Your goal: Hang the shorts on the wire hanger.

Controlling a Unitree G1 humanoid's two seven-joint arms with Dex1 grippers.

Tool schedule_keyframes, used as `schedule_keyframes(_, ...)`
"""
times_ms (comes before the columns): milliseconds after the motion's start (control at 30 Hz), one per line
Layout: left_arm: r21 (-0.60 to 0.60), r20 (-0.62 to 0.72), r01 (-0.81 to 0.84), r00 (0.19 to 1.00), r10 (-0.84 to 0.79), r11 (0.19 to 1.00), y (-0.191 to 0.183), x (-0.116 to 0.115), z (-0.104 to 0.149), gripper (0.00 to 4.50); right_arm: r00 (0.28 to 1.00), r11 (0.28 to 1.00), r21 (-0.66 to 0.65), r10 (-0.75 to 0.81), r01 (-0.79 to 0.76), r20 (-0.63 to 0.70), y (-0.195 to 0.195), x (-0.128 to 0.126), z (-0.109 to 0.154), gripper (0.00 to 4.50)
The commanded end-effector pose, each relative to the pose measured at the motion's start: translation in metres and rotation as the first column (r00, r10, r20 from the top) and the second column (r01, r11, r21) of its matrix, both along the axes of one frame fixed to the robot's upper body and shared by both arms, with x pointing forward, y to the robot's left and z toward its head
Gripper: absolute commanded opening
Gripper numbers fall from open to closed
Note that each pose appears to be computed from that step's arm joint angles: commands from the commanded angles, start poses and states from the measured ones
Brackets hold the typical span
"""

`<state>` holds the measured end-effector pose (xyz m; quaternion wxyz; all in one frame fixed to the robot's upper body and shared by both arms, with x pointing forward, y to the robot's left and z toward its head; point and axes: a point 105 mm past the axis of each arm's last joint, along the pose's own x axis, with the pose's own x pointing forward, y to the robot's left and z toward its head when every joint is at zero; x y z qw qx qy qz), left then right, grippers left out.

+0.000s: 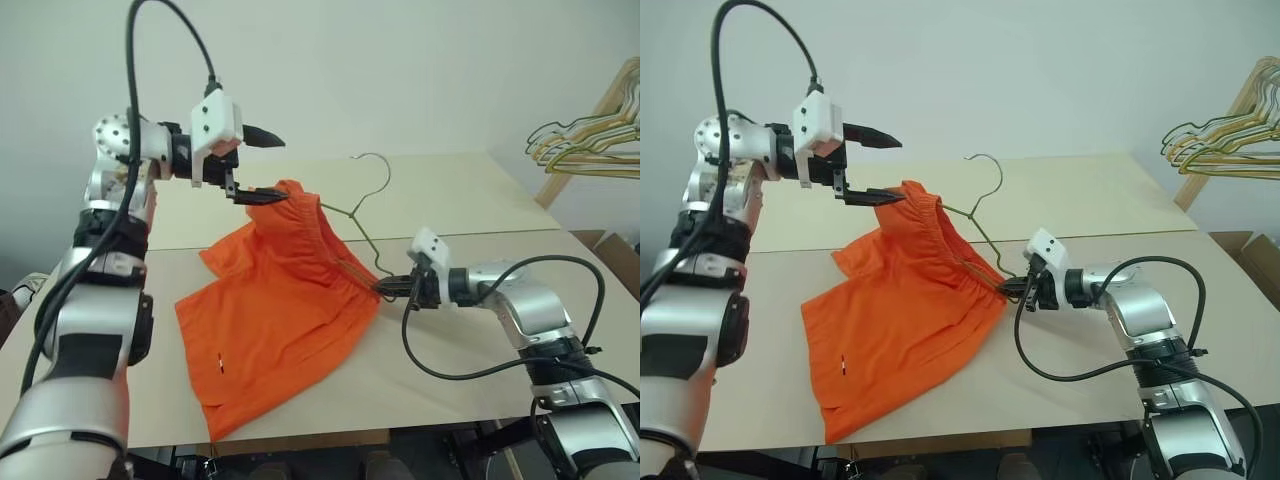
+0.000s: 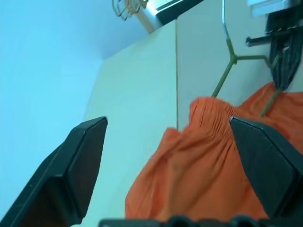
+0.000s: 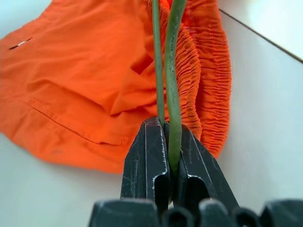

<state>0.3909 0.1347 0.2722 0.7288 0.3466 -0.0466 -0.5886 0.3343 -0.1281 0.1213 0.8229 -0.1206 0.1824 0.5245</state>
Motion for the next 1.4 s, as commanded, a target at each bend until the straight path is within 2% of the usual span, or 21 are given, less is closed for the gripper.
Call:
schedule_keyframes(33,0.099,-0.074,0.062,0.996,-0.055,0.993,0.002,-0.005,0.001,4.49,0.993,0.999,-0.031,0.041,-0.037,0.109,0.005,0.001,0.018,0.0)
schedule_keyframes(133,0.19,-0.102,0.057,0.994,-0.038,0.98,0.003,-0.003,-0.008,4.49,0.99,0.997,-0.066,0.055,-0.047,0.133,0.006,0.0,0.015,0.0)
schedule_keyframes(300,0.204,-0.123,0.07,0.991,-0.046,0.977,-0.006,0.0,-0.01,4.49,0.981,0.99,-0.115,0.097,-0.078,0.17,0.009,-0.003,0.013,0.0)
schedule_keyframes(467,0.273,-0.157,0.069,0.987,-0.027,0.96,-0.006,0.002,-0.023,4.49,0.974,0.984,-0.154,0.117,-0.087,0.193,0.011,-0.003,0.011,0.0)
schedule_keyframes(600,0.322,-0.192,0.074,0.981,-0.011,0.944,-0.004,0.002,-0.035,3.65,0.974,0.984,-0.156,0.115,-0.084,0.197,0.011,-0.003,0.011,0.0)
schedule_keyframes(700,0.349,-0.216,0.077,0.976,0.0,0.934,-0.002,0.001,-0.043,2.63,0.972,0.983,-0.162,0.119,-0.086,0.203,0.012,-0.002,0.011,0.0)
schedule_keyframes(967,0.345,-0.241,0.087,0.97,-0.001,0.935,-0.004,0.001,-0.051,0.24,0.961,0.984,-0.154,0.123,-0.086,0.247,0.016,0.0,0.017,0.0)
schedule_keyframes(1000,0.348,-0.24,0.088,0.971,-0.002,0.933,-0.003,0.001,-0.052,0.05,0.961,0.985,-0.154,0.12,-0.083,0.249,0.016,0.001,0.016,0.0)
schedule_keyframes(1300,0.342,-0.22,0.091,0.975,-0.014,0.935,-0.004,0.001,-0.05,0.05,0.915,0.981,-0.178,0.143,-0.08,0.376,0.02,0.003,0.019,0.0)
schedule_keyframes(1400,0.346,-0.209,0.092,0.978,-0.019,0.934,-0.003,0.001,-0.048,0.0,0.923,0.982,-0.168,0.145,-0.089,0.357,0.018,0.001,0.017,0.8)
